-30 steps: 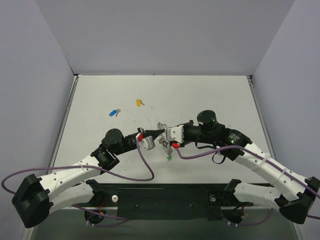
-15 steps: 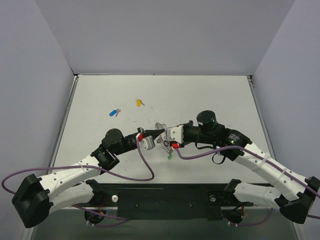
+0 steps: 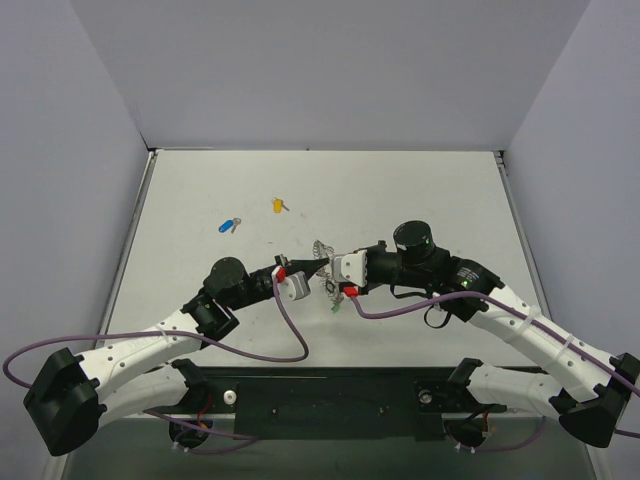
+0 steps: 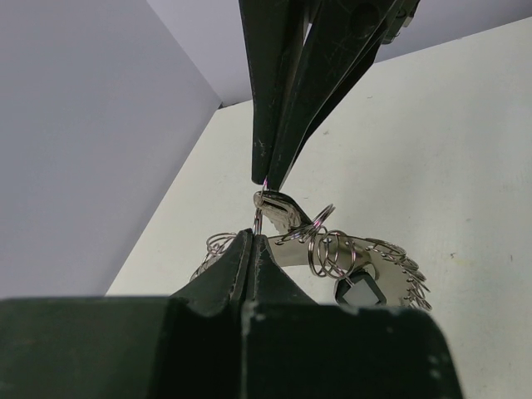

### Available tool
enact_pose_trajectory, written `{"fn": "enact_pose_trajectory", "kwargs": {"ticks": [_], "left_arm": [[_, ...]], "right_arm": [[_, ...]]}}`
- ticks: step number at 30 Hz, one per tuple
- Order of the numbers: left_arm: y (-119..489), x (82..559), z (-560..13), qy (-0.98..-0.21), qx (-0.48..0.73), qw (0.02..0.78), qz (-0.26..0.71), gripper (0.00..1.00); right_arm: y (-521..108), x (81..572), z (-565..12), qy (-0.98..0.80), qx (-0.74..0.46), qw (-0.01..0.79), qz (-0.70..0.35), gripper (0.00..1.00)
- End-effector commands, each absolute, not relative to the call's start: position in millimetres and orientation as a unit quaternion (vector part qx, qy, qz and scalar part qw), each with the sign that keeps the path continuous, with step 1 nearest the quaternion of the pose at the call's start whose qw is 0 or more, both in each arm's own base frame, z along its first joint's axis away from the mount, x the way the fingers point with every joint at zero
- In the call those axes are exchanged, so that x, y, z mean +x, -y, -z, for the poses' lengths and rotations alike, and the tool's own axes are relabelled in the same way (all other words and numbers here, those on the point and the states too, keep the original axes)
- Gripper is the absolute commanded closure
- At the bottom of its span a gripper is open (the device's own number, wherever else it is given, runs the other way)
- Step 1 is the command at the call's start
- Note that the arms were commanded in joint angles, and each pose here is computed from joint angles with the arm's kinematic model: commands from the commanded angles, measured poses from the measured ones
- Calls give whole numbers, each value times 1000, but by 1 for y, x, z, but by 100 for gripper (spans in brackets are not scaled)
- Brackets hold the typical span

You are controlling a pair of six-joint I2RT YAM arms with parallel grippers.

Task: Put the keys on the keyring

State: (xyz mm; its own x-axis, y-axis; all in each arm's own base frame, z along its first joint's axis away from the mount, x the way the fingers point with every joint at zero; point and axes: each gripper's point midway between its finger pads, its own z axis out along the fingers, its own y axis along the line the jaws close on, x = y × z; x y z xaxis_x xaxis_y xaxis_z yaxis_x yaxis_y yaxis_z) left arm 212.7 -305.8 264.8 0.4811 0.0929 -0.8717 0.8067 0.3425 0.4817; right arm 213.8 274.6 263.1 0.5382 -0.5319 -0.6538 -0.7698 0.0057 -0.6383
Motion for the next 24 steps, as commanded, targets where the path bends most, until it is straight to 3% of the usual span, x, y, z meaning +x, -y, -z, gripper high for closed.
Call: {"fn": "enact_pose_trajectory", "kwargs": {"ticks": [1,24], "left_arm": [[305,210,-292,-406,500,722,254,100],[306,209,-292,-404,501,721,257,100]], "right_arm": [[-278,213,-270,-461,-689,546,-116,100],[-278,216,-268,-465,-689,545,-111,100]]}}
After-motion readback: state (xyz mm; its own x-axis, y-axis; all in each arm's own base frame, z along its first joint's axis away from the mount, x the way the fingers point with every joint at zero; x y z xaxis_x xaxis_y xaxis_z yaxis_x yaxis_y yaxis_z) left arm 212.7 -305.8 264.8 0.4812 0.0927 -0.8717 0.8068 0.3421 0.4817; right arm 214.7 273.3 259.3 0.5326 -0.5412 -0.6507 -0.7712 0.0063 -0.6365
